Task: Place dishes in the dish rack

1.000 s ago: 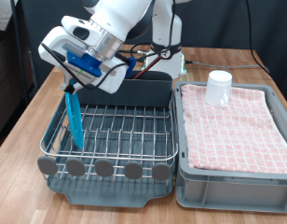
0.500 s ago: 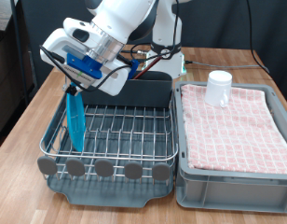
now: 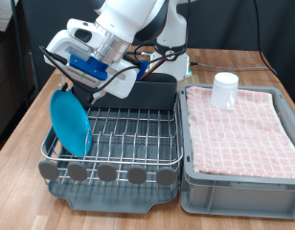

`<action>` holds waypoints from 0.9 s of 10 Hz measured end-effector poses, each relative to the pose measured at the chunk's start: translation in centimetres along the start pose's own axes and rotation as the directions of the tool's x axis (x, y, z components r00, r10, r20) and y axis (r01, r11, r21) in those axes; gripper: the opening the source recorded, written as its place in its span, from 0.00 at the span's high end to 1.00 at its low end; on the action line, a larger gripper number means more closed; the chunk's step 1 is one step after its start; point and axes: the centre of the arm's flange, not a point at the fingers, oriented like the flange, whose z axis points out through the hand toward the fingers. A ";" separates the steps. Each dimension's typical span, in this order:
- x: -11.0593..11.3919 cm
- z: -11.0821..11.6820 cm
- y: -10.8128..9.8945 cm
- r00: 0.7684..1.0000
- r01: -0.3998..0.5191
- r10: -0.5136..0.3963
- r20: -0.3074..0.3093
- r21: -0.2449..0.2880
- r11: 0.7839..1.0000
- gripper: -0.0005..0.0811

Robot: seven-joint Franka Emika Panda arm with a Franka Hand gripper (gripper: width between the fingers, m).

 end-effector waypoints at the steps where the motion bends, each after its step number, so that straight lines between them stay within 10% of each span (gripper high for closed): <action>1: 0.4 -0.4 0.2 0.999 -0.021 0.020 0.028 0.025 0.999 0.17; 9: 5.3 -8.3 4.3 0.982 -0.099 0.063 0.178 0.203 0.974 0.01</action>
